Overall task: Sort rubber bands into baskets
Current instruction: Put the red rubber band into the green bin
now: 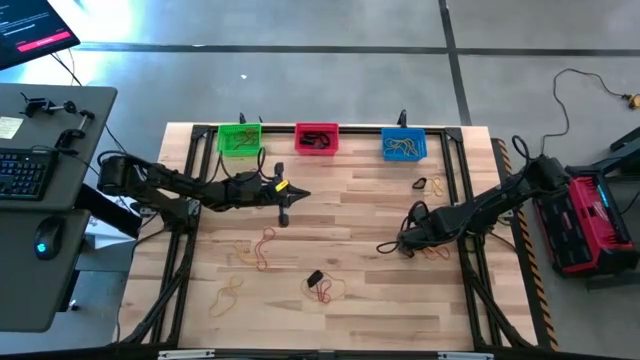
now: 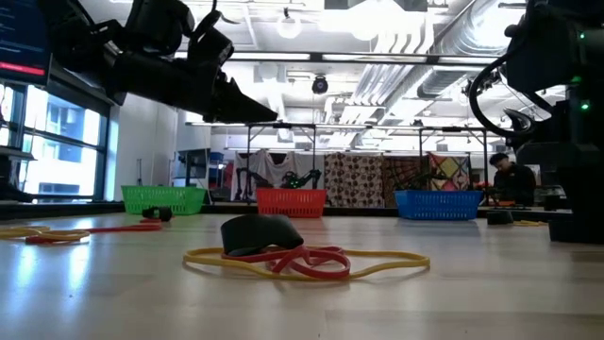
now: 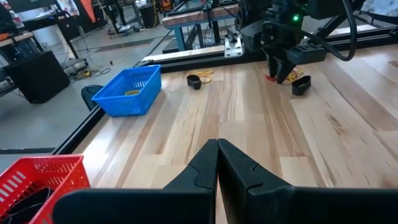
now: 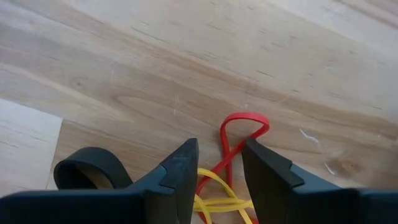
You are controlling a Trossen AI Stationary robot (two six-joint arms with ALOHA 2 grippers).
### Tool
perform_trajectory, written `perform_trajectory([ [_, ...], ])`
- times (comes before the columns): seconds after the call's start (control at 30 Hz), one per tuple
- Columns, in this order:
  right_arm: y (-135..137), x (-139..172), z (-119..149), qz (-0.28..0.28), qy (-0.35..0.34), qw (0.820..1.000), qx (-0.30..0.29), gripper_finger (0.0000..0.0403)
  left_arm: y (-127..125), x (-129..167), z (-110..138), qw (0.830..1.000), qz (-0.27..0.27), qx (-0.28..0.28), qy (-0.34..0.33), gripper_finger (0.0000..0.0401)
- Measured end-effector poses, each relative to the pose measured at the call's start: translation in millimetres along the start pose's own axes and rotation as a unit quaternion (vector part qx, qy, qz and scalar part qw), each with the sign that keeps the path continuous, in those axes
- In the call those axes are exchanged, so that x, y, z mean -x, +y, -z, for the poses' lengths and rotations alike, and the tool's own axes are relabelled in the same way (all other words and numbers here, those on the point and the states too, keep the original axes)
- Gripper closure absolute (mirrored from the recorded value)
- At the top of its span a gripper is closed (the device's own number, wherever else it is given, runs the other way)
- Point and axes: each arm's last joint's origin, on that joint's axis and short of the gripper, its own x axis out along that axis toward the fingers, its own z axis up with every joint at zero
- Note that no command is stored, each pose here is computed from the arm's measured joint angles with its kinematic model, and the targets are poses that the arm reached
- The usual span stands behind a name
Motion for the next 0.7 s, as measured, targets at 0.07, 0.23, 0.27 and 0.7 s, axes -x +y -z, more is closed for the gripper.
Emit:
perform_trajectory([
  [0.07, 0.0, -0.1, 0.0, 0.0, 0.0, 1.0, 0.005, 0.0285, -0.1, 0.0, 0.4, 1.0, 0.0, 0.0, 0.002, 0.0401],
  [0.23, 0.7, -0.3, 0.0, -0.003, -0.001, 1.0, 0.016, 0.0317, -0.4, 0.0, 2.0, 1.0, 0.002, 0.002, 0.01, 0.0401],
  [0.27, 0.9, -0.3, 0.0, -0.004, -0.001, 1.0, 0.019, 0.0328, -0.4, 0.0, 2.0, 1.0, 0.002, 0.002, 0.01, 0.0401],
  [0.7, 4.1, 9.3, -2.3, 0.015, -0.023, 0.996, 0.079, 0.0401, -0.4, 0.0, 1.9, 1.0, 0.002, 0.002, 0.01, 0.0401],
])
